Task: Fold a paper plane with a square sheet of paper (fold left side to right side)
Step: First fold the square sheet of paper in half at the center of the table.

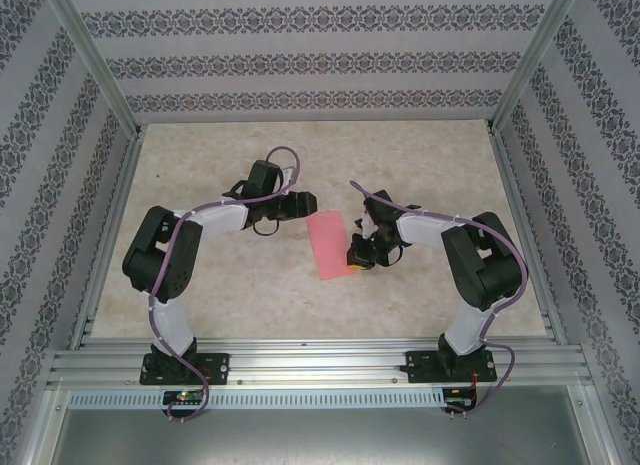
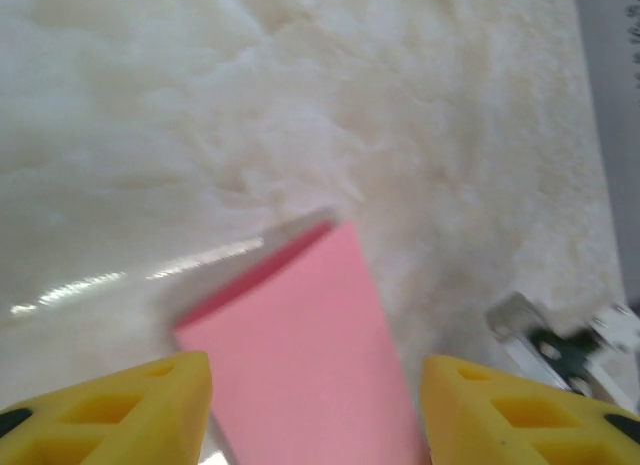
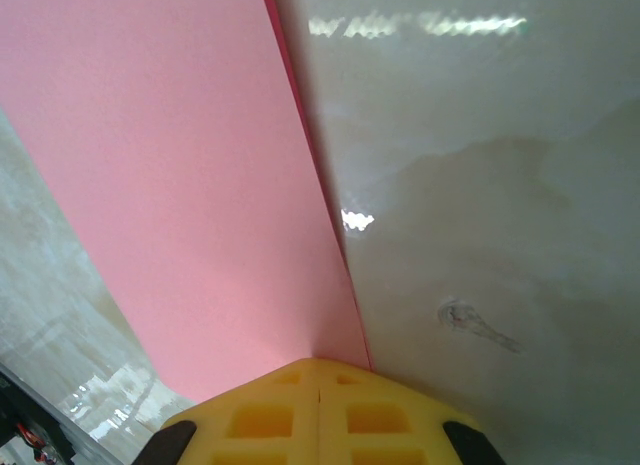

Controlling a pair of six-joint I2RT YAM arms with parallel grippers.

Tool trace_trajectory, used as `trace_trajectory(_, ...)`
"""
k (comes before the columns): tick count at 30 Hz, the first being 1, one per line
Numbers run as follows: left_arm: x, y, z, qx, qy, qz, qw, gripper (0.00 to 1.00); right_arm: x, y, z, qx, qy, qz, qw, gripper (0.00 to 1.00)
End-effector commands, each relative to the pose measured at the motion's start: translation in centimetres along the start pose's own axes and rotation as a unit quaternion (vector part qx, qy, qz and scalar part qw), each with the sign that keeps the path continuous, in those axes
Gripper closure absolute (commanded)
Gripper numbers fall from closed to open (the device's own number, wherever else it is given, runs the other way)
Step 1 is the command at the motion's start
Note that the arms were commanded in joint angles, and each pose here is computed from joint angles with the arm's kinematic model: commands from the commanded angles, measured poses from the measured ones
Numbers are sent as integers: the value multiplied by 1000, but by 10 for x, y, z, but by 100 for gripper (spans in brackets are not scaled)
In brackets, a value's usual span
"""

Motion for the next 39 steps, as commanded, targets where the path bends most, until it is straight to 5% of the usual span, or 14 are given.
trace_trajectory(1,-17,-6,-35,43,-11,-32,998,42,-38,-22,-36,73,-26,-93,993,95)
trace_trajectory(15,18,-41,-64,66,4,19,998,42,-41,-22,-37,77,-29,-102,991,95)
trace_trajectory(39,60,-48,22,4,25,92,995,39,-35,-21,-37,72,-22,-95,993,95)
Point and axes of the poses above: each hand's point on the last joint's axis, 136 mm out from that joint toward the fingers, its own y axis back along the fingers, its own x axis along the line the jaws close on, z = x × y, the point moved 4 cm from there along y, back along the fingers, and after that the axes turned 13 degrees about y, right-handed, at the moved point
